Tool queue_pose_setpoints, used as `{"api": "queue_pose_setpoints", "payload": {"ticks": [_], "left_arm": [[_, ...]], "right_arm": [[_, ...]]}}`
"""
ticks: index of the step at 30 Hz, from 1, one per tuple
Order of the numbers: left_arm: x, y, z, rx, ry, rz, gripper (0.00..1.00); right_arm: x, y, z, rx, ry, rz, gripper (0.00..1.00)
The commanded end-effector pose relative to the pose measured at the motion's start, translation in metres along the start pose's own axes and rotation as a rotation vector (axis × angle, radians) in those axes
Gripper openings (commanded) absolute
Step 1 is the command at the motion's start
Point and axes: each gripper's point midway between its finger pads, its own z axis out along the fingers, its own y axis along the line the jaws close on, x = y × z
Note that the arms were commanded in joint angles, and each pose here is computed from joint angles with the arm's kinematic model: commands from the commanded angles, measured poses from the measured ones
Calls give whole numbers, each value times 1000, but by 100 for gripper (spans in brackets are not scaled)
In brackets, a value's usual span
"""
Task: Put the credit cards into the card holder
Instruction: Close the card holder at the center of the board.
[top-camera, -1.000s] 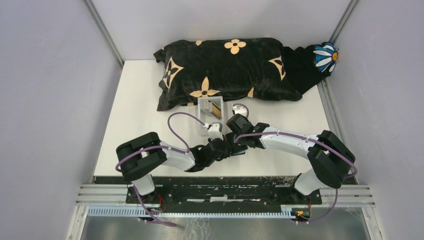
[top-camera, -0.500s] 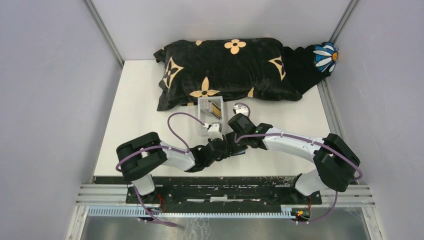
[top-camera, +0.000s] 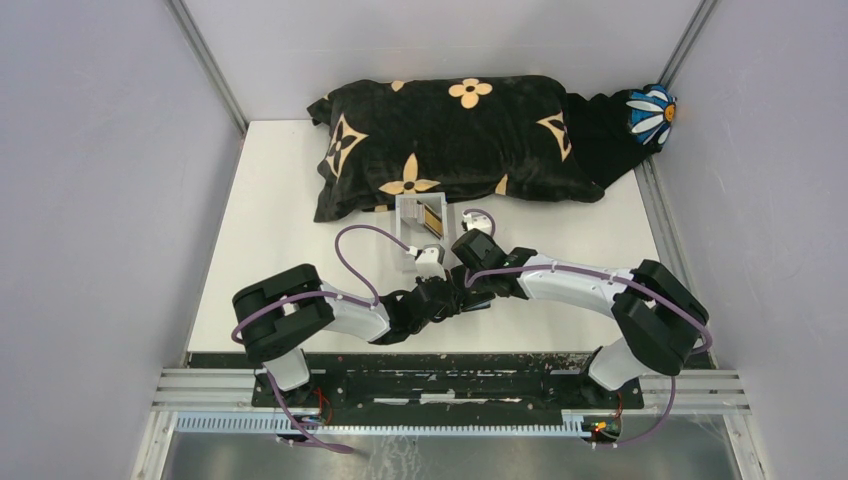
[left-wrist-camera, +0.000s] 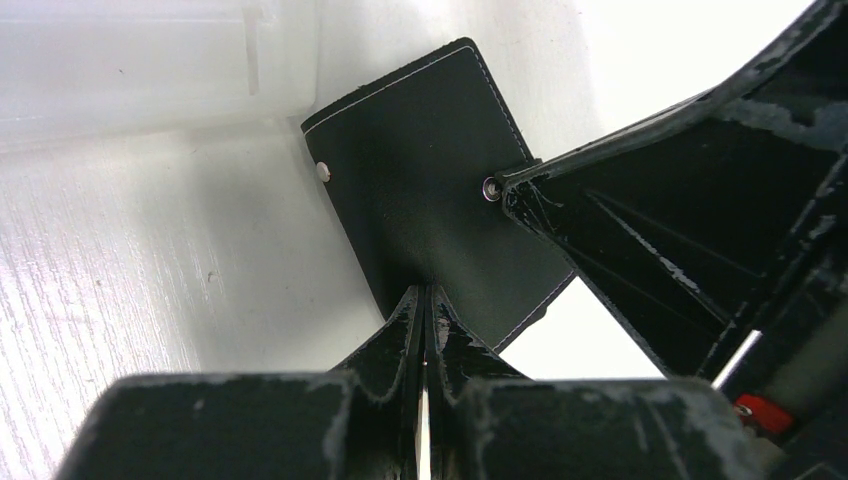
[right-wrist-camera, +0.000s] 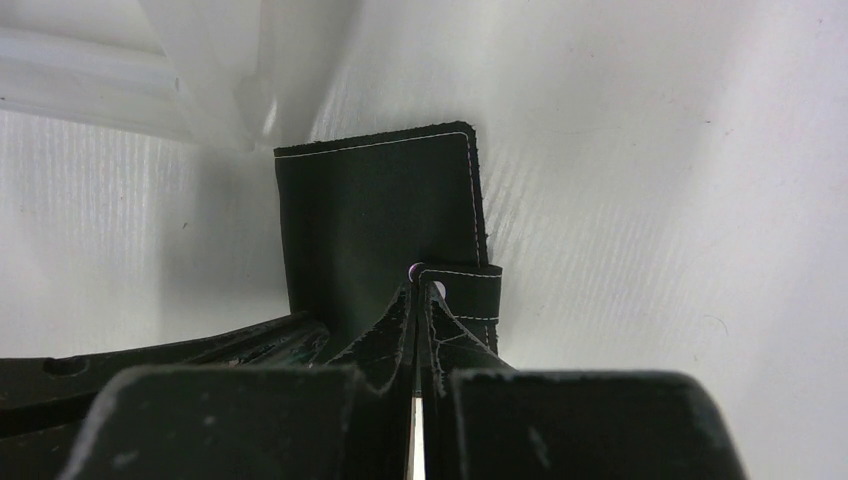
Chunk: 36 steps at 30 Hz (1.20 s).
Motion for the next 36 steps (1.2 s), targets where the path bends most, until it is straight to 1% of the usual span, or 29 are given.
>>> {"api": "queue_pose_setpoints", "payload": {"ticks": [1,23,36], "left_arm": [[7,9,2,-22,18,48,6],[10,10,3,-22,25,48,6],[10,12,4,-26,25,47,6]], "right_arm": [[-8,19,1,-69,-32,23,1],[-17,24,4,-80,-67,27,1],[-12,25,10,-78,-54,22,1]]}}
